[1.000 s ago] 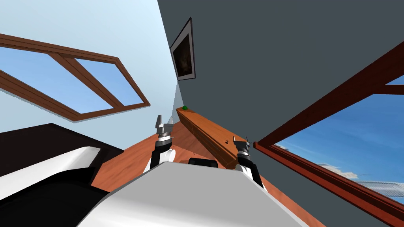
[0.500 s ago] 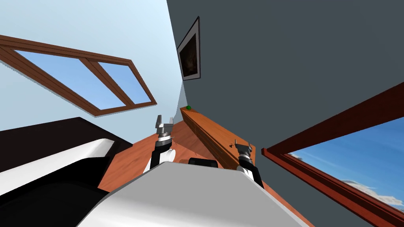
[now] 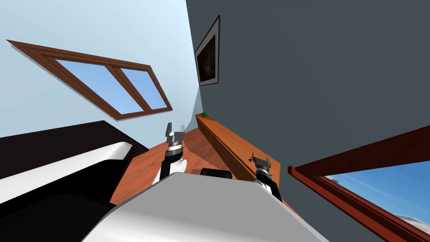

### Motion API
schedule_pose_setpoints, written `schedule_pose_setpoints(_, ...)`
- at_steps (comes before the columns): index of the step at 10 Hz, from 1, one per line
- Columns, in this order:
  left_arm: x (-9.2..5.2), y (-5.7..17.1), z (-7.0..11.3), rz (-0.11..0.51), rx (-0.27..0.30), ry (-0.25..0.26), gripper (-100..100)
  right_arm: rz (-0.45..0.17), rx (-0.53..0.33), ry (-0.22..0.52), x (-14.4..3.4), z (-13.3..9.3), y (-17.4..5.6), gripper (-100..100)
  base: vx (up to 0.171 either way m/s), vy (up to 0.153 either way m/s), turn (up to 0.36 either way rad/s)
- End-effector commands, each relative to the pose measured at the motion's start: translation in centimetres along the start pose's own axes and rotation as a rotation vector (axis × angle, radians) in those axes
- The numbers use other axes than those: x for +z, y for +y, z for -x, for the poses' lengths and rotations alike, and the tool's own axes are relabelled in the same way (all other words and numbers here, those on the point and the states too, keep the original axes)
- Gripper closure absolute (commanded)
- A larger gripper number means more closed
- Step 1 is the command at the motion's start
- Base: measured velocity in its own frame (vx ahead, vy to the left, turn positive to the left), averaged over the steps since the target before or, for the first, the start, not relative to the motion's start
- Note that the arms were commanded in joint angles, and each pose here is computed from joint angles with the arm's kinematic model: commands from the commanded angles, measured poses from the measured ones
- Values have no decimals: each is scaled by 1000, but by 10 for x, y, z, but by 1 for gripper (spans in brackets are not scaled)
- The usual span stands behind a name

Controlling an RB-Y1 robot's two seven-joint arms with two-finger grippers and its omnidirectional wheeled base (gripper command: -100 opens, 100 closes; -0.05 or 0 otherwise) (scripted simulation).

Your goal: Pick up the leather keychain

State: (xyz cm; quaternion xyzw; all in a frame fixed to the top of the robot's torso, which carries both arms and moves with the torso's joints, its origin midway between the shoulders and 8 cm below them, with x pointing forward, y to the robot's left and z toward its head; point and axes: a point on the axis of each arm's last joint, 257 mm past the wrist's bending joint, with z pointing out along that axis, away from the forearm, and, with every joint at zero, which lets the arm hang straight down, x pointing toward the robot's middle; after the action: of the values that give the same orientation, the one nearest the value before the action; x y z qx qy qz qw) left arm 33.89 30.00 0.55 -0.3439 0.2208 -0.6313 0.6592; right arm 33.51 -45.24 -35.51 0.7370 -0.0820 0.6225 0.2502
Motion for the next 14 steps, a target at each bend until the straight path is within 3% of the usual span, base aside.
schedule_pose_setpoints(1,0,0,0,0,0,0,0,29,73,-53,-4,25,13,-100,31,27,198)
schedule_pose_setpoints(2,0,0,0,0,0,0,0,31,92,-62,-5,29,13,-100,29,16,91)
schedule_pose_setpoints(3,0,0,0,0,0,0,0,60,144,-109,-9,52,25,-100,38,19,202)
schedule_pose_setpoints(5,0,0,0,0,0,0,0,63,163,-110,-9,52,25,-100,24,6,26)
schedule_pose_setpoints(6,0,0,0,0,0,0,0,95,224,-141,-11,67,36,-100,23,13,173)
schedule_pose_setpoints(8,0,0,0,0,0,0,0,98,232,-155,-14,74,37,-100,19,8,56)
schedule_pose_setpoints(9,0,0,0,0,0,0,0,135,300,-189,-18,92,49,-100,23,19,183)
schedule_pose_setpoints(10,0,0,0,0,0,0,0,137,299,-196,-20,95,49,-100,26,11,102)
schedule_pose_setpoints(11,0,0,0,0,0,0,0,175,358,-224,-24,110,60,-100,39,18,160)
schedule_pose_setpoints(14,0,0,0,0,0,0,0,221,424,-266,-34,133,73,-100,33,12,113)
